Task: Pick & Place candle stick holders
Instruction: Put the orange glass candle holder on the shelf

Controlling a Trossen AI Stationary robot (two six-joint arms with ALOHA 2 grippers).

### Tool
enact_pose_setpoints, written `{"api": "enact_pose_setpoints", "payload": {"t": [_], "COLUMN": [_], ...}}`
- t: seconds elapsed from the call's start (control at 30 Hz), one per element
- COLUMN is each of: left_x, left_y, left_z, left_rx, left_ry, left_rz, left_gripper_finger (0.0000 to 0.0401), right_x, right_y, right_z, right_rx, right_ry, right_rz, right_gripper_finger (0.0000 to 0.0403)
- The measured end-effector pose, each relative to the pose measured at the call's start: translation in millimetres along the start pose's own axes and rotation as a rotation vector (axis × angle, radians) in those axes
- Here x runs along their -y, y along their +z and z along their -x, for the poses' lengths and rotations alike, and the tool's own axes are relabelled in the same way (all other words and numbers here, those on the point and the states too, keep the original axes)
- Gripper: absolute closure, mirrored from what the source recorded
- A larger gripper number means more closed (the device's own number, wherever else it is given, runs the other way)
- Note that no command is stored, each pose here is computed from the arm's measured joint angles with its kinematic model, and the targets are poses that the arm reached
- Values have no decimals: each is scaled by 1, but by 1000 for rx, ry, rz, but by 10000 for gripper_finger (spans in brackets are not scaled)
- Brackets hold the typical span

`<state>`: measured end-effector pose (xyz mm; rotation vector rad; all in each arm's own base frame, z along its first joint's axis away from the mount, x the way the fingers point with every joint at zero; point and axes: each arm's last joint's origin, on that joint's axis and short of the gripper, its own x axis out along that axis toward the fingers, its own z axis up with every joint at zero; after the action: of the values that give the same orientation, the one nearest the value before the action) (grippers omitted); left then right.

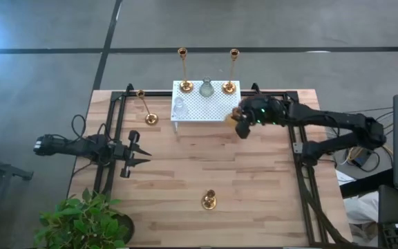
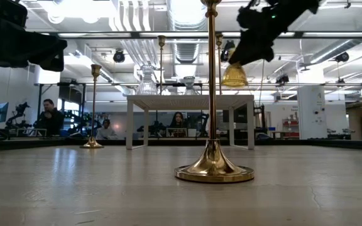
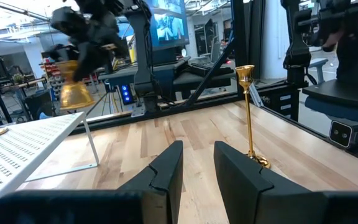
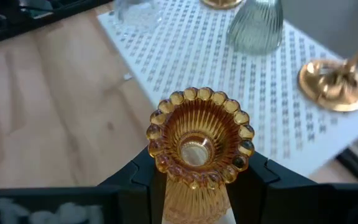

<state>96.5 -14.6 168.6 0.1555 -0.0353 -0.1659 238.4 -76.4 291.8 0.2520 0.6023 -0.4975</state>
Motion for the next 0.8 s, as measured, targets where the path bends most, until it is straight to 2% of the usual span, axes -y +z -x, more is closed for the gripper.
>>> {"api": "enact_pose_setpoints", "payload": {"t": [0.2,0.37,0.53,0.8], "left_x": [0,0,0,0], "left_y": [0,0,0,0], "left_z": [0,0,0,0], "left_rx": [0,0,0,0], "left_ry": [0,0,0,0], "left_rz": [0,0,0,0], "left_gripper_finger": [304,304,304,304], "right_x": [13,31,42,44], "right_y": [23,31,28,12], "right_z": [-26,-36,-36,-36], "right_rx": [-33,-39,-37,-34], "right_ry": [-17,-52,-65,-47], "right_rz": [26,16,3,2], "right_gripper_finger": [284,284,284,284]}}
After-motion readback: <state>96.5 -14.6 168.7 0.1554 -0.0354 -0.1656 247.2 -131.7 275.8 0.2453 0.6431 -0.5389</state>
